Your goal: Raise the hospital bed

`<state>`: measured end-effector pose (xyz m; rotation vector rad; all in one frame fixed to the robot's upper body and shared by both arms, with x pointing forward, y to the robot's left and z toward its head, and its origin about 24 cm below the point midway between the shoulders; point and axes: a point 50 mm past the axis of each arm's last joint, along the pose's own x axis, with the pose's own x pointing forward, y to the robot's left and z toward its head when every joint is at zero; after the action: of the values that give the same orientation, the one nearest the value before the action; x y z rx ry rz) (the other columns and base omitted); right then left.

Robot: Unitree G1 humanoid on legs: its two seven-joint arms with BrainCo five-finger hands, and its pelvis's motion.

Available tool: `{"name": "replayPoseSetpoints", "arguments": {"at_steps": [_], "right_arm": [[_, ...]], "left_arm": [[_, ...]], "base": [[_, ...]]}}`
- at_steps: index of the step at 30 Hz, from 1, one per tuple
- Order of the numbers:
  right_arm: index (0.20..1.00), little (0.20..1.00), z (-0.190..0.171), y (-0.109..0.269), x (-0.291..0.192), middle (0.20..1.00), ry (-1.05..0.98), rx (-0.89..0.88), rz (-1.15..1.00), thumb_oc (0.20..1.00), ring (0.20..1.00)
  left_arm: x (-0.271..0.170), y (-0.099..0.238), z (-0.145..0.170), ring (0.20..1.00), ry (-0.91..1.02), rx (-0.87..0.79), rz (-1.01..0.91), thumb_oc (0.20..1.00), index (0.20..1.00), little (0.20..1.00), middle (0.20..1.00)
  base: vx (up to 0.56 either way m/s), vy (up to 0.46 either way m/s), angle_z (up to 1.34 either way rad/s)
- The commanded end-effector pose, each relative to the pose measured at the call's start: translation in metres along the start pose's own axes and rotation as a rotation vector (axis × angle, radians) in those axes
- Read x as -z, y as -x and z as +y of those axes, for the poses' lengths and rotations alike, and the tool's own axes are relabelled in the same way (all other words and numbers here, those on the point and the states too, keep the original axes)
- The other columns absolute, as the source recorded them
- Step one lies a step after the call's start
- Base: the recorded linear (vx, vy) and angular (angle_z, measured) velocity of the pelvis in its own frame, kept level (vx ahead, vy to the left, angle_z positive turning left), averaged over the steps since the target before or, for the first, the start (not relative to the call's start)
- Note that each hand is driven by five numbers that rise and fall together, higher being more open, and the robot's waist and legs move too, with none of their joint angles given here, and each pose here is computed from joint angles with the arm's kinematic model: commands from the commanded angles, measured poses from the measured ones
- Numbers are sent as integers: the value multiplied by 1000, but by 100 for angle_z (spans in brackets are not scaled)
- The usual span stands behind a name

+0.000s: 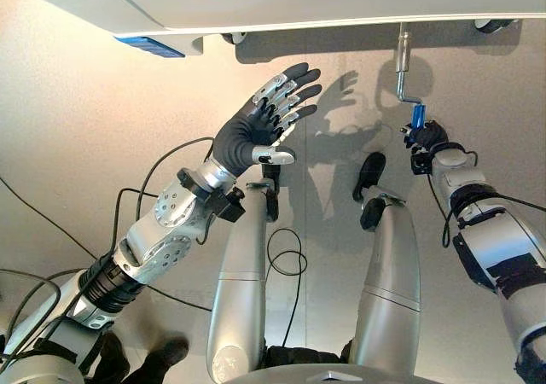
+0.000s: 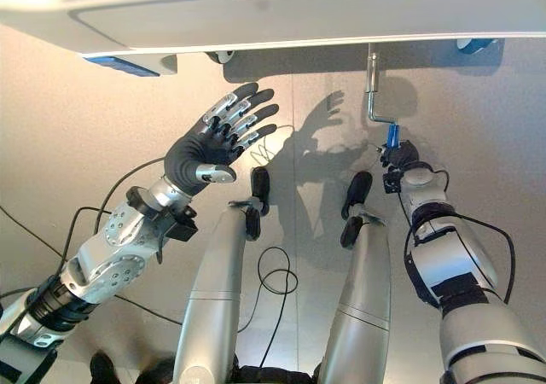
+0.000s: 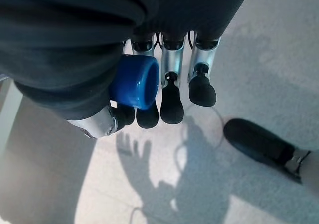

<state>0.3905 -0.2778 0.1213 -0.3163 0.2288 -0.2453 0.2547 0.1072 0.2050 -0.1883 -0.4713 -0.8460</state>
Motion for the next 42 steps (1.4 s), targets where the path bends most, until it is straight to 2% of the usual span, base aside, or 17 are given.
{"name": "replayPoseSetpoints", "arguments": {"at_steps": [1,5,11,14,17,20,23,31,37,42], "right_arm": [[200,200,-69,7,-6,200,-141,231,-43,200,200],[200,200,-74,10,-21,200,-271,232,-164,200,200],[200,200,-52,21,-46,200,-324,127,-392,200,200],[200,200,-31,50,-63,200,-396,21,-614,200,200],[200,200,-22,67,-68,200,-429,-26,-701,200,200],[200,200,-6,103,-78,200,-470,-153,-859,200,200],[200,200,3,122,-86,200,-496,-246,-935,200,200],[200,200,21,156,-100,200,-540,-461,-1036,200,200],[200,200,55,178,-106,200,-504,-751,-1012,200,200],[200,200,80,189,-109,200,-483,-904,-987,200,200]], "left_arm": [[-11,-4,-16,1000,68,61,-140,1000,1000,1000,1000],[-13,-1,-13,1000,59,34,-152,1000,1000,1000,1000],[-21,9,0,1000,7,-50,-175,1000,1000,1000,1000],[-27,18,13,1000,-44,-134,-186,1000,1000,1000,1000],[-32,22,19,1000,-79,-168,-196,1000,1000,1000,1000],[-38,31,26,1000,-132,-222,-192,1000,1000,1000,1000],[-42,37,29,1000,-173,-249,-182,1000,1000,1000,1000],[-49,44,29,1000,-230,-255,-169,1000,1000,1000,1000],[-47,41,23,1000,-178,-231,-174,1000,1000,1000,1000],[-44,38,20,1000,-136,-227,-184,1000,1000,1000,1000]], "base": [[36,-57,-1],[16,-29,-1],[-1,-14,-6],[-8,-24,-6],[-5,-13,-3],[0,0,0],[0,0,0],[0,0,0],[-2,7,-1],[0,0,0]]}}
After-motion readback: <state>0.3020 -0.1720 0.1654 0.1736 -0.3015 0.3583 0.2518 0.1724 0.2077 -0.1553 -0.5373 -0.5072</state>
